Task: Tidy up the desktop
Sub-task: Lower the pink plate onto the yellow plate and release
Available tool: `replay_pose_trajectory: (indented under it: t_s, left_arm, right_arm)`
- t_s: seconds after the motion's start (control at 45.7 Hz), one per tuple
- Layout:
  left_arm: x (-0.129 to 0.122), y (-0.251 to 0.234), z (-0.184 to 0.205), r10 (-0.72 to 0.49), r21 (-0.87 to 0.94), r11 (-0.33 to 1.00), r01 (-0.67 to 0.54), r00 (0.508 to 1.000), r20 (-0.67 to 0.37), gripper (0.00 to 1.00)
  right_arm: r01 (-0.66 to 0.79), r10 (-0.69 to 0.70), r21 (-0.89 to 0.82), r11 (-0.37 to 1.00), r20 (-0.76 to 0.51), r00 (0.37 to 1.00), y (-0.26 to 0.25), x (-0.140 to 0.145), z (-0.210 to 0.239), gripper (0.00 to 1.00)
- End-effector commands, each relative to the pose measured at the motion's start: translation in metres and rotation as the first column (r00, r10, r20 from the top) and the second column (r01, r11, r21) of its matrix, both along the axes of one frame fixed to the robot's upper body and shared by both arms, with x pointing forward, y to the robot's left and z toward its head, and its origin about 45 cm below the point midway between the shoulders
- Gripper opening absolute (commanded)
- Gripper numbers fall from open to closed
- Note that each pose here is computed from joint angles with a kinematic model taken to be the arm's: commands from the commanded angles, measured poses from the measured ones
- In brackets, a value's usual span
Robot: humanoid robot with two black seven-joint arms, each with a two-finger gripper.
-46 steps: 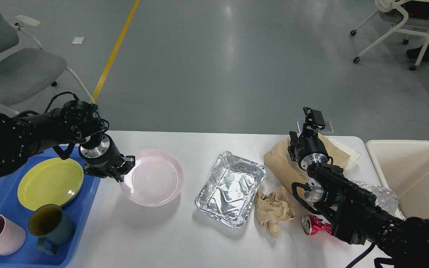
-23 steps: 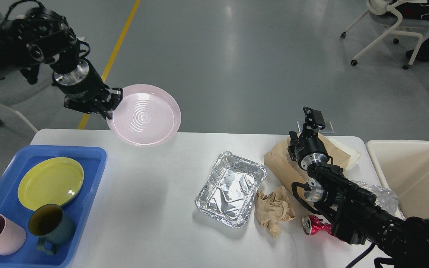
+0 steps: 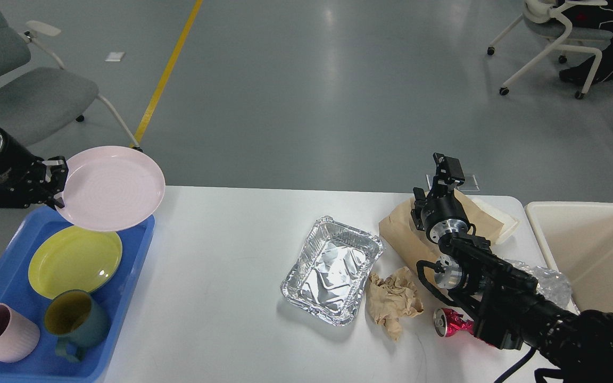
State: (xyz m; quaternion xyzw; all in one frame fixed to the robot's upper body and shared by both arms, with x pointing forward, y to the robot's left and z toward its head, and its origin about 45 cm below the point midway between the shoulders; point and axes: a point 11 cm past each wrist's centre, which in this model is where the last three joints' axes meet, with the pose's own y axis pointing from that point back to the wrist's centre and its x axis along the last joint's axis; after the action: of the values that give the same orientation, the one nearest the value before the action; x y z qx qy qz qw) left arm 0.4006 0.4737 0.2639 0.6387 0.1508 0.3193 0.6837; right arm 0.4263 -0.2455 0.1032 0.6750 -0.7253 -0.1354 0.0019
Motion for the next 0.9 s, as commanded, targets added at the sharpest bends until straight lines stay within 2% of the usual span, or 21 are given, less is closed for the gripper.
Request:
replay_pose_trajectory:
  t_s: [0.0,0.175,0.438,0.875]
  left_arm:
    - [-0.01,0.032,-0.018,0.079,0.055,0.995,-0.08,0.997,0.022,0.0]
    - [-0.012,0.056,-0.039,0.129,0.148,0.979,-0.138,0.989,0.065,0.0]
    - [-0.021,0.047,-0.071,0.112,0.161,0.98,-0.112,0.994,0.012,0.0]
    - [-0.032,0.057,-0.084,0.131,0.187,0.974,-0.129,0.991,0.0,0.0]
  right_arm:
    - [0.0,0.0,0.0,1.0,0.0,1.0,0.0,0.0,0.0,1.0]
    - [-0.001,0.001,0.001,1.0,0.0,1.0,0.001,0.0,0.0,1.0]
    - [0.0,0.0,0.0,1.0,0.0,1.0,0.0,0.0,0.0,1.0]
    - [-0.001,0.001,0.001,1.0,0.0,1.0,0.001,0.0,0.0,1.0]
